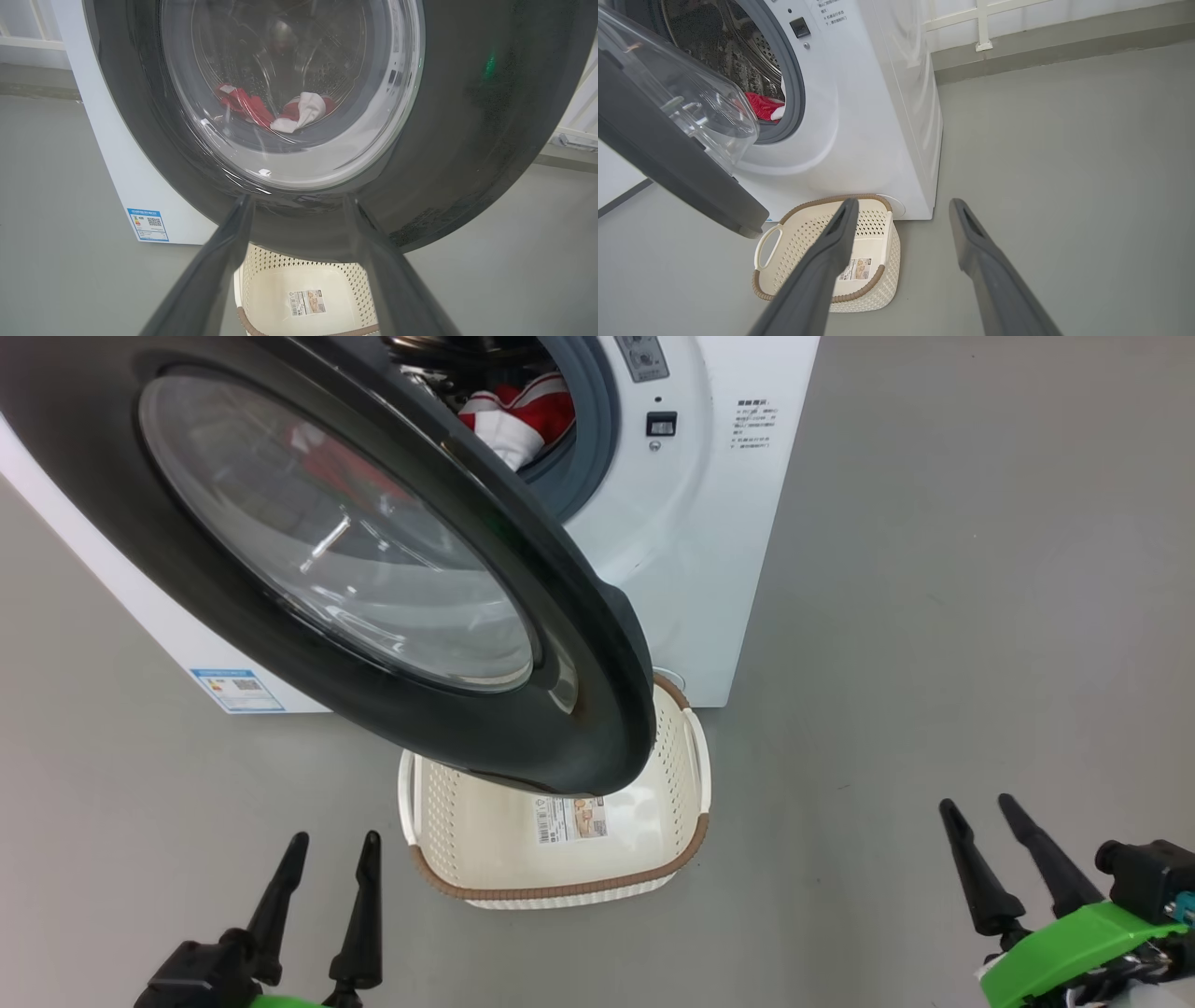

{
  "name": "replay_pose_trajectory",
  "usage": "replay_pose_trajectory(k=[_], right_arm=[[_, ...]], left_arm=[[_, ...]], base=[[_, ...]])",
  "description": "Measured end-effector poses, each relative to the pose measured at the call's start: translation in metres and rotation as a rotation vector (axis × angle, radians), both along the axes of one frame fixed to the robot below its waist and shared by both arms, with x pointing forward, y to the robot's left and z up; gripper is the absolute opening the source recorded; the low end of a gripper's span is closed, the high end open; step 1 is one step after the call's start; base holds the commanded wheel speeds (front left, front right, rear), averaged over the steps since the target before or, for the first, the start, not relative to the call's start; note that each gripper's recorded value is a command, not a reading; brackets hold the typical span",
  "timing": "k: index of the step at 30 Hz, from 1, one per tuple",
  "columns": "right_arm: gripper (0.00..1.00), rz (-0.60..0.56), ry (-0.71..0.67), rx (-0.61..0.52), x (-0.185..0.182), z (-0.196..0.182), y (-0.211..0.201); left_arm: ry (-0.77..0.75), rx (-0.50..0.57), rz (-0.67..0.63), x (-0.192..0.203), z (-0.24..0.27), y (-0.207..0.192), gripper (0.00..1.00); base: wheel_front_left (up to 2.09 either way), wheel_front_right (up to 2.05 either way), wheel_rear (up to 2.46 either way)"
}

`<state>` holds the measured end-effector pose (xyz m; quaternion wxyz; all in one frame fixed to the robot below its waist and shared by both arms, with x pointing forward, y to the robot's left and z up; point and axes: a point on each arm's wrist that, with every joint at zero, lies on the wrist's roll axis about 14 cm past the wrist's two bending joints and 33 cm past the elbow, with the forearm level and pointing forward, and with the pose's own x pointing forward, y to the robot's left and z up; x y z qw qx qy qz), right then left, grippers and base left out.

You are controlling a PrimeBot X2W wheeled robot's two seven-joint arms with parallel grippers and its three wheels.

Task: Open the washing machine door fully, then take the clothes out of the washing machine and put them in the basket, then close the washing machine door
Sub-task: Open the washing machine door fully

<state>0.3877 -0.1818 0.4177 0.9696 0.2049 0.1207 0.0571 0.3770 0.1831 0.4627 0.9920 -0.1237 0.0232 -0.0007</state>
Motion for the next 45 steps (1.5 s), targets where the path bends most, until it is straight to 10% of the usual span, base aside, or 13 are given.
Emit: replay_pose_trajectory(k=[14,36,40,45], right_arm=[[1.0,-0.128,-0.095,-0.204,-0.005,0.018,-0.035],[1.0,-0.108,-0.094,-0.2,-0.011,0.016,-0.022],[0.0,-0.072,-0.115,-0.172,-0.008,0.022,-0.007],[0.0,-0.027,-0.177,-0.099,0.009,0.041,0.016]], left_arm=[[0.002,0.002,0.012,-0.001,0.0,0.004,1.0],[-0.006,0.003,0.018,-0.003,0.002,0.006,1.0],[-0.009,0.003,0.021,-0.004,0.004,0.007,1.0],[-0.013,0.001,0.026,-0.007,0.005,0.008,1.0]], base=[[0.0,0.0,0.0],[0.0,0.0,0.0],[0.0,0.0,0.0],[0.0,0.0,0.0]])
